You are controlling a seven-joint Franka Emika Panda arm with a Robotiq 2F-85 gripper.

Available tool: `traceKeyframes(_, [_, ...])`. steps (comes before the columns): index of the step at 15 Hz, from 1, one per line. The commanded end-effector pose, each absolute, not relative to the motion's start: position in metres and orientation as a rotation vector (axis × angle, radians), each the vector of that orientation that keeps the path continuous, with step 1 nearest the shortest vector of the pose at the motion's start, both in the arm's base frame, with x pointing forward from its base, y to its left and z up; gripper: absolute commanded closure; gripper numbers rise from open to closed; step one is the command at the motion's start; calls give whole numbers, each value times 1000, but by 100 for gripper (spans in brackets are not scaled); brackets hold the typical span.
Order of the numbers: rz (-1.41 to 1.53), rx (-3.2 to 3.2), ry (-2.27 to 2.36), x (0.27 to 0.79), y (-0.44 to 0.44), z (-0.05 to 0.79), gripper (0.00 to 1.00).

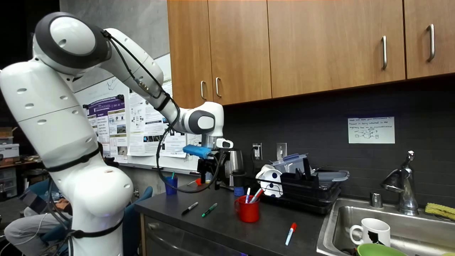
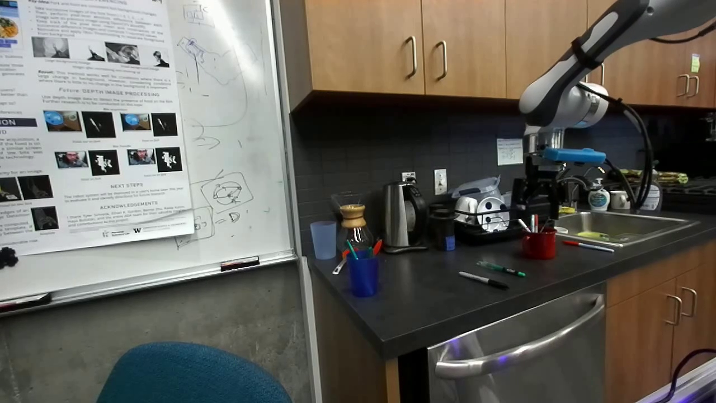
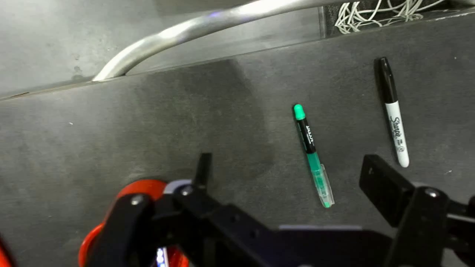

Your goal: Remove one marker from the red cup

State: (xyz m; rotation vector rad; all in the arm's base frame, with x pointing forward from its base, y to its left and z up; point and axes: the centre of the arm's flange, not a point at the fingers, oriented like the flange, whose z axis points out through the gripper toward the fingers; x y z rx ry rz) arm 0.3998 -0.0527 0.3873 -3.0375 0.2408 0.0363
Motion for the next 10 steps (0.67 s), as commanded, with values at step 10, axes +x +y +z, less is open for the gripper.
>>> traceKeyframes(10, [-24,-3117,294,430,-98,382,0])
